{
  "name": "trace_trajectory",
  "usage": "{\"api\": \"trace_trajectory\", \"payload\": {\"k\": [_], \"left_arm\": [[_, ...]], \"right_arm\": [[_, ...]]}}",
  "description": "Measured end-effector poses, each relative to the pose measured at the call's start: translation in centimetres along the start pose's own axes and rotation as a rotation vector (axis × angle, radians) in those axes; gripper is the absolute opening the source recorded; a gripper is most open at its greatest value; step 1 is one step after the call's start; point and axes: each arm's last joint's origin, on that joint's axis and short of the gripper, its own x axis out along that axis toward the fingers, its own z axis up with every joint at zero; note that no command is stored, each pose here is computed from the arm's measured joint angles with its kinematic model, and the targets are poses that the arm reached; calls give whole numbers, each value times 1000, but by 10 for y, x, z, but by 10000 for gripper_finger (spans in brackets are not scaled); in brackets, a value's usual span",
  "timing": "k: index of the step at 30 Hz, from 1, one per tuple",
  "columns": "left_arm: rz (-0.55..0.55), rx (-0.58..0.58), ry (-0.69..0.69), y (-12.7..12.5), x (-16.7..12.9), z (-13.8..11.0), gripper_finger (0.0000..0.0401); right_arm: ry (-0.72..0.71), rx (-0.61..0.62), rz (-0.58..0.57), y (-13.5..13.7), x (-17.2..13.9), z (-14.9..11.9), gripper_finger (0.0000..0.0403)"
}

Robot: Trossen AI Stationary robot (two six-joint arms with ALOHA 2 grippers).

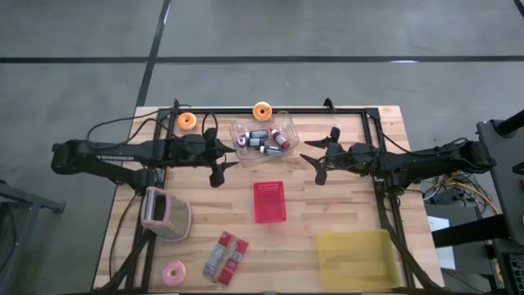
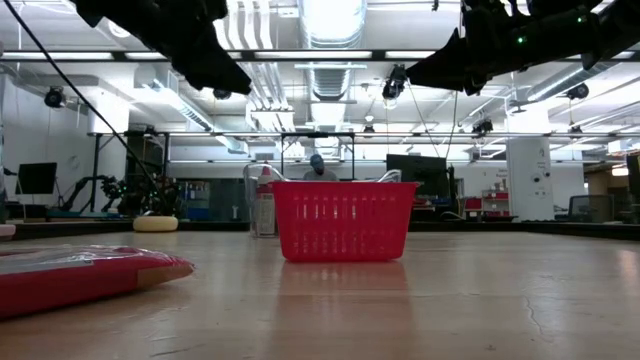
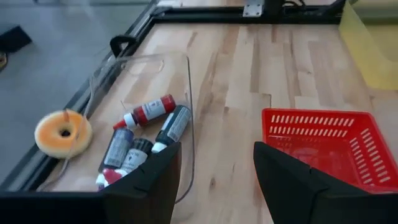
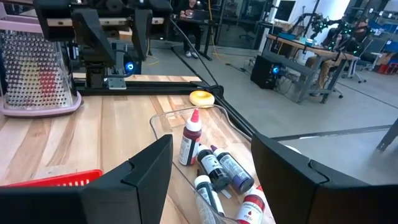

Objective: Pick & Place Food Item
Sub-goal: Put the red popcorn bag into the yellow bin

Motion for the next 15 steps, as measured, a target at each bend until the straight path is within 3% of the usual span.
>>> {"api": "trace_trajectory", "payload": {"k": [9,15], "left_arm": [[-44,5,-137,3,-39,6,202],[-77,-10,-161,3,-50,2,202]], "right_arm": [[0,1,0,0,0,0,215],[0,-2,0,0,0,0,215]]}}
